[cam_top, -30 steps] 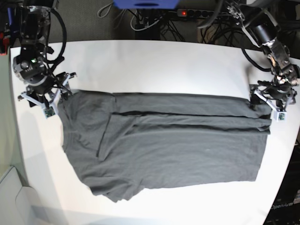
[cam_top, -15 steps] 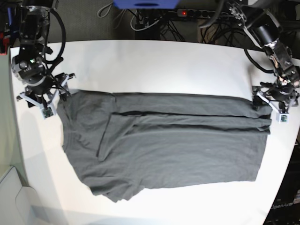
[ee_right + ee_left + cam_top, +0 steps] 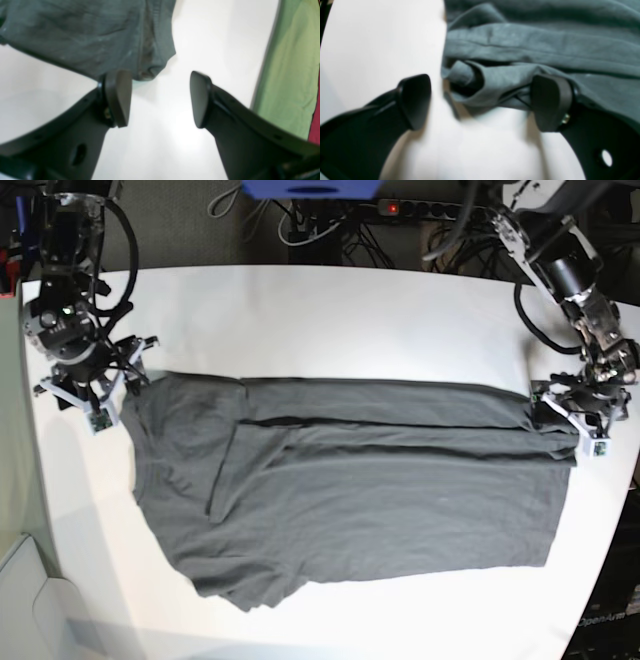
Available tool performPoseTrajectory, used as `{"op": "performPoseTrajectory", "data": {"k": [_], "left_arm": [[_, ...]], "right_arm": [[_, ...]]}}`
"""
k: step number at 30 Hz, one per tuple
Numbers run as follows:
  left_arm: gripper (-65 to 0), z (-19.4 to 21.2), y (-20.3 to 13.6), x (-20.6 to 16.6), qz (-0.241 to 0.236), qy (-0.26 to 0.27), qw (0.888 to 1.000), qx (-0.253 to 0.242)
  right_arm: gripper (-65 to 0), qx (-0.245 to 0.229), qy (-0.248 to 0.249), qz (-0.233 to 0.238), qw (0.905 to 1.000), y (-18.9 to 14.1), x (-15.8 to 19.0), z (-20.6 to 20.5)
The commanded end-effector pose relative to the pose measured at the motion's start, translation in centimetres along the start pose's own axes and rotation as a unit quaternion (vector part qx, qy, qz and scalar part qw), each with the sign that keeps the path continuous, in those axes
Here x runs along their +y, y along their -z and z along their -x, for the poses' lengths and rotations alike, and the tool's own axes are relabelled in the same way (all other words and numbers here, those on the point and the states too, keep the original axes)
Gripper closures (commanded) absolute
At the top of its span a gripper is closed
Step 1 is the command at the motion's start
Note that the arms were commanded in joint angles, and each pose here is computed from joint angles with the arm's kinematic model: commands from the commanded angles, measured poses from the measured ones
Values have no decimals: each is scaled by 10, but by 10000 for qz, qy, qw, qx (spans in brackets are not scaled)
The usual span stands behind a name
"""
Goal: Layout the t-shirt on the table in an organized manner, then fold the t-shirt properly
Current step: 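Pull the folded edge corners apart with both grippers to straighten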
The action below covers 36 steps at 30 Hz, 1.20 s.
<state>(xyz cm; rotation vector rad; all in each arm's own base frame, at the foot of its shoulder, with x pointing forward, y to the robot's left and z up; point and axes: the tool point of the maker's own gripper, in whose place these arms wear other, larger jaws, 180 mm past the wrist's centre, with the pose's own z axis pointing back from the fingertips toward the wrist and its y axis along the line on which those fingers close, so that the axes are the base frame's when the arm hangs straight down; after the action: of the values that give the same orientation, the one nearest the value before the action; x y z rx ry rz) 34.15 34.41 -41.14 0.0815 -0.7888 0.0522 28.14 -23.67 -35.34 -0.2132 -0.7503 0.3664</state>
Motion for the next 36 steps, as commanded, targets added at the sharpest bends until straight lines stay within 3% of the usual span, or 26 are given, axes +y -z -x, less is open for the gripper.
{"op": "performPoseTrajectory", "data": {"k": [1, 8, 11, 18, 24, 27, 36], "left_arm": [[-618, -19, -4, 10, -94, 29, 9996, -249], [-601, -15, -4, 10, -85, 32, 9997, -215], [-510, -10, -5, 10, -79, 41, 9998, -169], [-180, -8, -5, 11, -105, 41, 9998, -137], [-95, -7, -5, 11, -114, 29, 9998, -132], [-9, -8, -6, 13, -132, 26, 9998, -145], [-4, 5, -9, 14, -158, 66, 9998, -34]], "right_arm": [[-373, -199, -68, 79, 9997, -3, -8, -11], [-373, -218, -17, 181, 9996, -5, -16, -13], [-373, -221, 95, 300, 9993, -6, -25, -11], [-373, -216, 80, 318, 9992, -7, -27, -11], [-373, -216, 80, 318, 9992, -7, -27, -11], [-373, -216, 80, 318, 9992, -7, -27, -11], [-377, -125, -138, 112, 9998, -7, -18, -6]]}}
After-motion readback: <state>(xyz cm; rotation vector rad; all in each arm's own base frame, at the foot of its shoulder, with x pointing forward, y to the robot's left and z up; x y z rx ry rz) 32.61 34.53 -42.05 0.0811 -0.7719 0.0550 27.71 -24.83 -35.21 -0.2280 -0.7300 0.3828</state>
